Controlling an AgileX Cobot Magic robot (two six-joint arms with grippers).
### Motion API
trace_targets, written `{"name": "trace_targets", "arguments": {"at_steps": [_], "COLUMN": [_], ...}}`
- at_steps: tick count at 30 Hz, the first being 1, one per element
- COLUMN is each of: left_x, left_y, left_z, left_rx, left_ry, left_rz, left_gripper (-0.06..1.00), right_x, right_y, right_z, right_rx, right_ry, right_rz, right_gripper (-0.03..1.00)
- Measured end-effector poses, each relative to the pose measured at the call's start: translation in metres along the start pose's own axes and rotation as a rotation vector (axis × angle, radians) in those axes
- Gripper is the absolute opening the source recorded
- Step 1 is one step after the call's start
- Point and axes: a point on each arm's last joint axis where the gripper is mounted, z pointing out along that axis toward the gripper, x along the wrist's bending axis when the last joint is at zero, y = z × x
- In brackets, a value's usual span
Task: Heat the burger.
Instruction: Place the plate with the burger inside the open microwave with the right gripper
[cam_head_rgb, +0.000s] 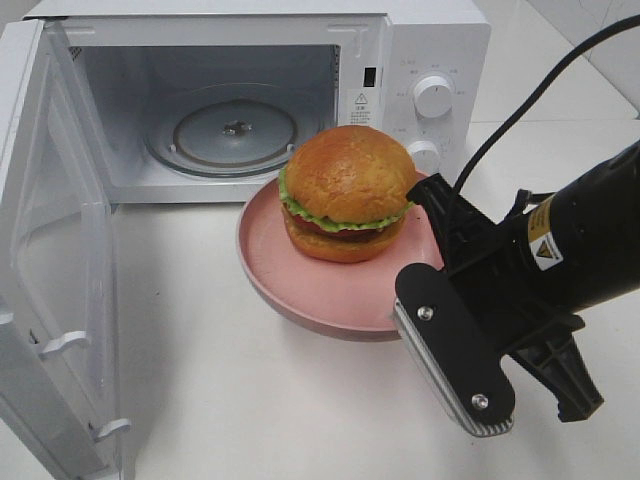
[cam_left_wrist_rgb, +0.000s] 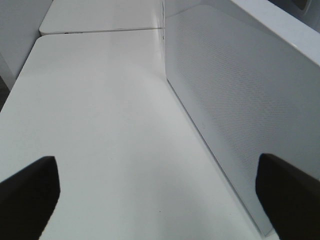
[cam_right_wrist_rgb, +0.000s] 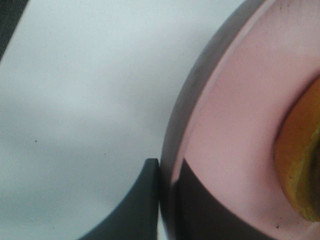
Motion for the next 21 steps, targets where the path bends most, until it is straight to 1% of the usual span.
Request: {"name": "trace_targets", "arguments": {"at_steps": [1,3,9,11,14,15,17,19,20,21], "left_x": [0.000,0.000,0.000,0.000,0.000,0.000,0.000,0.000,0.000,0.000], "left_y": [0.000,0.000,0.000,0.000,0.000,0.000,0.000,0.000,0.000,0.000], "left_z": [0.000,0.000,0.000,0.000,0.000,0.000,0.000,0.000,0.000,0.000], "left_rx": [0.000,0.000,0.000,0.000,0.000,0.000,0.000,0.000,0.000,0.000], "left_ry": [0.000,0.000,0.000,0.000,0.000,0.000,0.000,0.000,0.000,0.000], "left_rz": [0.000,0.000,0.000,0.000,0.000,0.000,0.000,0.000,0.000,0.000], "left_gripper": [0.99,0.99,0.99,0.99,0.99,0.99,0.99,0.99,0.99,0.99], "right_x": [0.000,-0.002,-0.008,-0.017,-0.020,-0.027,-0.030,-0.041,-0.041,-0.046], "right_y": [0.000,0.006,0.008,0.010,0.010,0.011,0.012,0.014,0.014,0.014], "right_z": [0.000,0.007,0.014,0.021,0.022,0.024,0.026,0.031,0.031,0.034], "right_rx": [0.000,-0.054,-0.062,-0.061,-0.061,-0.063,-0.063,-0.062,-0.062,-0.059], "right_ry": [0.000,0.021,0.034,0.038,0.037,0.030,0.028,0.024,0.024,0.019], "right_rz": [0.000,-0.012,-0.024,-0.021,-0.021,-0.019,-0.018,-0.020,-0.020,-0.027], "right_gripper": [0.05,0.05,0.05,0.05,0.05,0.05,0.05,0.05,0.05,0.05]}}
